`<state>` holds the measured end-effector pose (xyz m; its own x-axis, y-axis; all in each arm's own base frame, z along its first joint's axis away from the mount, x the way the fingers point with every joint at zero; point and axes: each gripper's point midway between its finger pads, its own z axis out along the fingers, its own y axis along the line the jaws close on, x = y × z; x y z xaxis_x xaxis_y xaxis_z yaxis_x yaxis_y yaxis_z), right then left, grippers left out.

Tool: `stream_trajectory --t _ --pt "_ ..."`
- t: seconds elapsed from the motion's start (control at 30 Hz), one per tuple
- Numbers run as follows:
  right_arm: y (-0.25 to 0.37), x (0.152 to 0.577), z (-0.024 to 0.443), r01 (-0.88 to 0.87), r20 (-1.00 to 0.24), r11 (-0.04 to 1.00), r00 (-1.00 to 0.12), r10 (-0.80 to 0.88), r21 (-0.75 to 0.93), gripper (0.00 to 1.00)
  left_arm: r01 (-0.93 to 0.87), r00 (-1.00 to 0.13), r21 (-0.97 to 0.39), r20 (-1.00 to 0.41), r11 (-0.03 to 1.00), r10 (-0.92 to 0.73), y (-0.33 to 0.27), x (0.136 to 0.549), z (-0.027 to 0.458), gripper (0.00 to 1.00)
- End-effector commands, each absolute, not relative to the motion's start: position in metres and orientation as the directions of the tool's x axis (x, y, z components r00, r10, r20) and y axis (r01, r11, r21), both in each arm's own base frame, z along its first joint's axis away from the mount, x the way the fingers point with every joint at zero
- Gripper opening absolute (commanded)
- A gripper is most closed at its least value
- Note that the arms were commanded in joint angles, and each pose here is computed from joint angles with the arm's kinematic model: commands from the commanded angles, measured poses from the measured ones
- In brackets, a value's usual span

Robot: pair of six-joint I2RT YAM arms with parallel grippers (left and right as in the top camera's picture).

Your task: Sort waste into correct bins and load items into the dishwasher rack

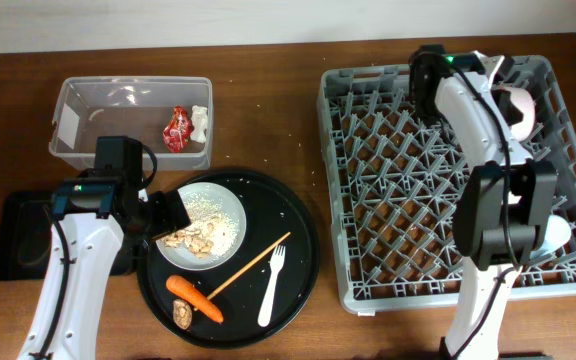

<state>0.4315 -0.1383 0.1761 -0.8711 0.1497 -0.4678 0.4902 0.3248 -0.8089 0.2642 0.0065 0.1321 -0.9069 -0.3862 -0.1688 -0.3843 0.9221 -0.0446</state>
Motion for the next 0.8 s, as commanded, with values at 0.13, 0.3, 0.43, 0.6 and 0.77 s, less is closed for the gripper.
stream_trajectory --t 0.13,0.3,0.43,0.6,0.77 --pt "-0.087 0.429 0.166 0.379 -0.377 0.43 -0.921 0.093 -0.819 0.92 -0.395 -0.902 -0.053 -0.165 0.917 -0.398 0.006 0.265 0.132 0.97" --pt "-0.082 0.409 0.159 0.353 -0.315 0.483 -0.935 0.162 -0.802 0.98 -0.395 -0.902 -0.053 -0.165 0.917 -0.398 0.006 0.265 0.132 0.97" --pt "-0.066 0.392 0.179 0.44 -0.355 0.606 -0.897 0.264 -0.662 0.98 -0.395 -0.903 -0.053 -0.165 0.917 -0.398 0.006 0.264 0.132 0.98" --pt "0.022 0.371 0.207 0.156 -0.214 0.973 -0.97 0.118 -0.173 0.98 -0.395 -0.903 -0.052 -0.165 0.917 -0.398 0.006 0.264 0.132 0.99" --pt "0.147 0.326 0.246 -0.308 -0.225 0.88 -0.945 -0.238 0.362 0.99 -0.398 -0.907 -0.028 -0.134 0.917 -0.398 0.008 0.255 0.131 0.99"
